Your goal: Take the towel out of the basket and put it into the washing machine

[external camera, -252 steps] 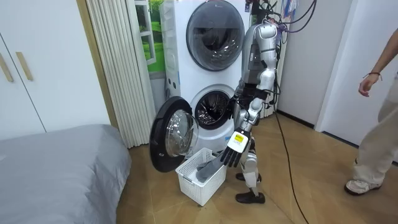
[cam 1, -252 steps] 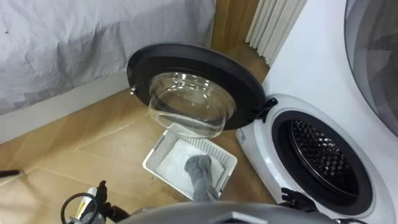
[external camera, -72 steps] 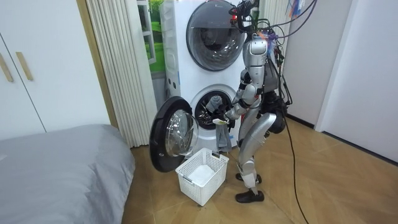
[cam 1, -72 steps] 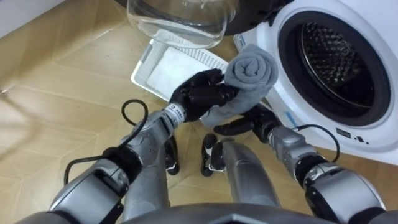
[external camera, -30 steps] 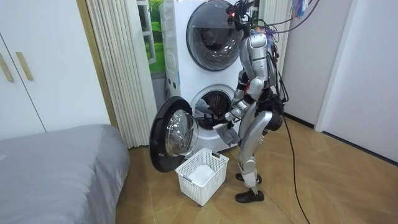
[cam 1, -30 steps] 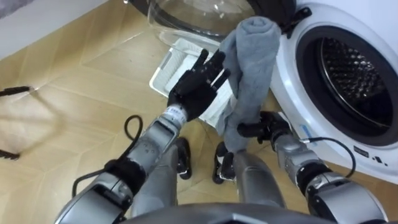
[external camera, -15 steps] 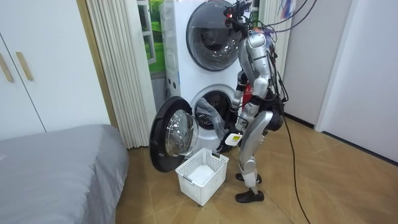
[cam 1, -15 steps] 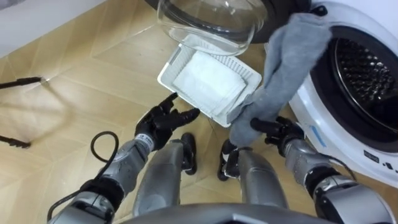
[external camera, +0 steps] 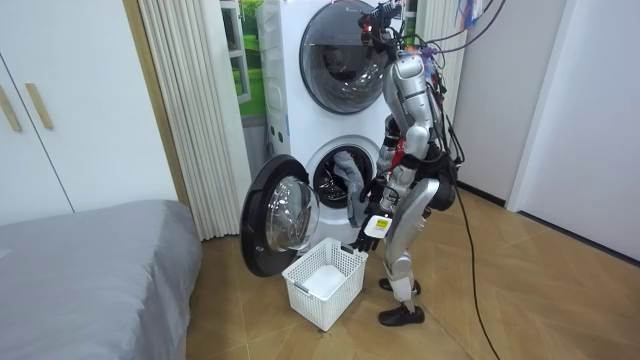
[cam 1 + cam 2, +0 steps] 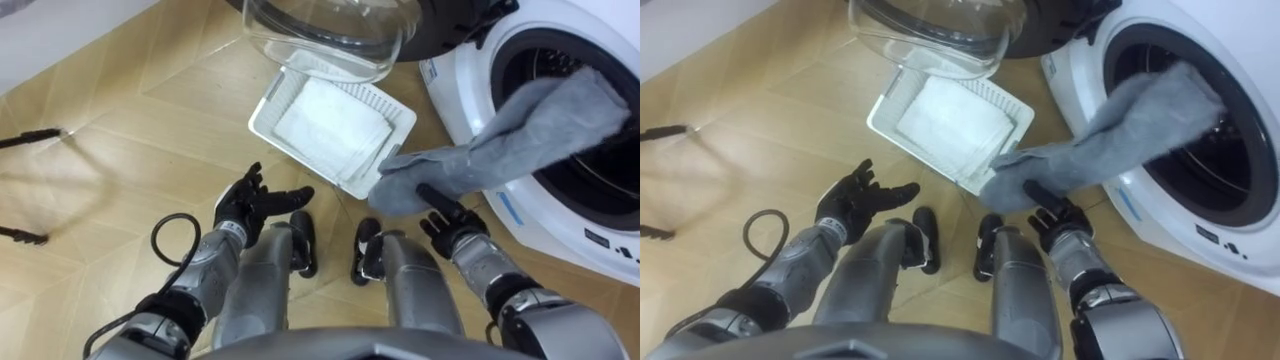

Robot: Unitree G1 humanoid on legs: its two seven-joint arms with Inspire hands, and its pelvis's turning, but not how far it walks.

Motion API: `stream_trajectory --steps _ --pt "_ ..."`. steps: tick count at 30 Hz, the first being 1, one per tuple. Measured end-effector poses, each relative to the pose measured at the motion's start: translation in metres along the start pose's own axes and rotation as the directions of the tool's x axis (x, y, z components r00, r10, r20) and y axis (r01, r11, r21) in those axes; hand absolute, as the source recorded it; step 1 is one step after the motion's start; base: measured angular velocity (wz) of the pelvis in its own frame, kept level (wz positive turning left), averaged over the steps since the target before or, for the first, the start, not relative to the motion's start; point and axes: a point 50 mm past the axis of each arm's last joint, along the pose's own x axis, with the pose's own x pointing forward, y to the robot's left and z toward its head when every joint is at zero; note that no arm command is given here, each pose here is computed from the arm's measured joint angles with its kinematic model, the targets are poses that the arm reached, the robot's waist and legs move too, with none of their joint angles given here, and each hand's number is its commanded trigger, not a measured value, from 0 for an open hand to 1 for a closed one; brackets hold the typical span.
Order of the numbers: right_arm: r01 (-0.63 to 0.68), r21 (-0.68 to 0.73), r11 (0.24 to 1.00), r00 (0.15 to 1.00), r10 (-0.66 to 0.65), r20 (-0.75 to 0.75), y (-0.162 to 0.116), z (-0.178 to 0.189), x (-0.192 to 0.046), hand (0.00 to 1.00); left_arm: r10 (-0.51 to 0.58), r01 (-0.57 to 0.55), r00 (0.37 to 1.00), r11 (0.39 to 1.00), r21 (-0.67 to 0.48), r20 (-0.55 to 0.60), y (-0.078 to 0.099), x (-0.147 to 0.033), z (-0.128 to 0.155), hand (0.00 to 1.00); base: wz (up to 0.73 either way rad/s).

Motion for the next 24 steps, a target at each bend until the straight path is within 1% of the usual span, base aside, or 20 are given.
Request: stream_trajectory --steps 4,8,10,14,17,19,20,21,22,24 --pt "0.018 0.112 0.994 1.0 -0.018 -0.004 -0.002 0.002 0.0 1.0 0.012 -0.012 1.0 1.0 -0.004 -0.007 0.002 0.0 -0.001 0.0 0.0" --pt "0.024 0.186 0.982 1.0 -0.023 -0.011 -0.002 0.004 0.001 1.0 0.021 -0.022 1.0 1.0 -0.01 -0.008 0.004 0.001 0.0 0.0 0.05" --pt "0.028 0.24 0.97 0.999 -0.023 -0.023 0.002 0.007 0.002 1.0 0.032 -0.032 0.999 0.999 -0.012 -0.003 0.007 0.001 0.002 0.0 0.05" --pt "0.02 0.269 0.963 1.0 -0.012 -0.029 0.006 0.018 0.002 1.0 0.047 -0.047 0.999 0.999 0.007 0.009 0.012 0.002 0.009 0.0 0.05" --pt "0.008 0.313 0.95 1.0 -0.005 -0.012 0.009 0.035 0.003 1.0 0.071 -0.071 0.997 0.997 0.009 0.021 0.018 0.001 0.013 0.0 0.0" --pt "-0.006 0.354 0.935 1.0 -0.004 0.029 0.013 0.061 0.001 1.0 0.069 -0.07 0.997 0.997 0.013 0.044 0.021 0.0 0.018 0.0 0.08" --pt "-0.014 0.363 0.932 0.999 -0.001 0.042 0.015 0.069 0.001 1.0 0.069 -0.07 0.996 0.997 0.019 0.053 0.022 -0.001 0.02 0.0 0.0" --pt "-0.033 0.392 0.92 0.997 0.005 0.071 0.019 0.083 -0.001 1.0 0.072 -0.076 0.995 0.996 0.039 0.073 0.025 -0.003 0.024 0.0 0.0" --pt "-0.042 0.399 0.916 0.995 0.004 0.097 0.024 0.097 -0.003 1.0 0.085 -0.09 0.993 0.995 0.046 0.087 0.028 -0.004 0.027 0.0 -0.03" --pt "-0.055 0.394 0.918 0.993 0.008 0.121 0.033 0.111 -0.006 1.0 0.097 -0.104 0.99 0.992 0.071 0.098 0.032 -0.006 0.029 0.0 0.0"
